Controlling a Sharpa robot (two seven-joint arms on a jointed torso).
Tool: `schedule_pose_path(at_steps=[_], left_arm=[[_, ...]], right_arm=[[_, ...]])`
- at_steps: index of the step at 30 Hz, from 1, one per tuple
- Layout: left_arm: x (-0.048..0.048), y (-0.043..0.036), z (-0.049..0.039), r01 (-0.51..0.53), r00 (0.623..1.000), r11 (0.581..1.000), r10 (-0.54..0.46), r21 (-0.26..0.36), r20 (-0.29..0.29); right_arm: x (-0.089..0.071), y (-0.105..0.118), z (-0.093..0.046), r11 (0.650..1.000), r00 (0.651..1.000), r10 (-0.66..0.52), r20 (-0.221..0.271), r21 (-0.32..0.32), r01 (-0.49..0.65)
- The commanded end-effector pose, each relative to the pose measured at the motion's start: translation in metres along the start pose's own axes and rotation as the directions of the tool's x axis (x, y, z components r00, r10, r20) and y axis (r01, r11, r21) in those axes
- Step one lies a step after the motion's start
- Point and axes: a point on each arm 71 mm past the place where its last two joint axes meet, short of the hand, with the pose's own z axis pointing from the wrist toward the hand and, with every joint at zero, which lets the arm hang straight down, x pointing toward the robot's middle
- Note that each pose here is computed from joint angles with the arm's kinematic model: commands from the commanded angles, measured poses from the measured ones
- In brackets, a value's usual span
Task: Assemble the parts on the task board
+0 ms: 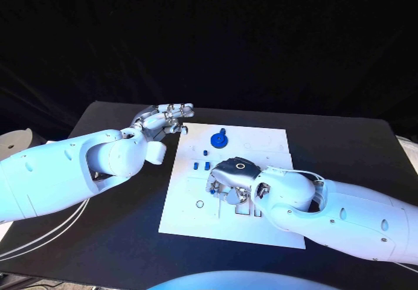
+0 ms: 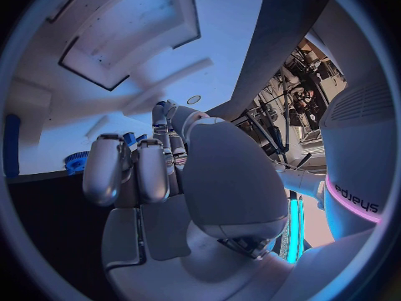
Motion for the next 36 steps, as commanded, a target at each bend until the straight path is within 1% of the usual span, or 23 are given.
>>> schedule_pose_path(at_steps=[1, 8, 12, 17, 22, 36], left_arm=[[0.0022, -0.0007, 0.0, 0.005, 1.0, 1.0, -0.005, 0.004, -0.019], [0.0023, -0.0006, 0.0, 0.006, 1.0, 1.0, -0.006, 0.004, -0.02], [0.0026, -0.0006, 0.0, 0.006, 1.0, 1.0, -0.006, 0.003, -0.021], [0.0027, -0.0005, -0.0001, 0.006, 1.0, 1.0, -0.006, 0.003, -0.022], [0.003, -0.0004, -0.0001, 0.007, 1.0, 1.0, -0.007, 0.002, -0.024], [0.0039, -0.0002, -0.0001, 0.008, 1.0, 1.0, -0.008, -0.001, -0.029]], right_arm=[[0.0, 0.002, 0.0, 1.0, 1.0, -0.015, 0.002, -0.007, 0.015], [0.0, 0.003, 0.0, 1.0, 1.0, -0.013, -0.002, -0.009, 0.013], [0.001, 0.001, 0.0, 1.0, 1.0, -0.015, -0.015, -0.001, 0.015], [0.004, -0.004, 0.0, 1.0, 0.999, -0.02, -0.04, 0.023, 0.021], [0.006, -0.009, 0.001, 0.999, 0.998, -0.022, -0.054, 0.037, 0.024], [0.008, -0.011, 0.004, 0.999, 0.998, -0.018, -0.063, 0.038, 0.02]])
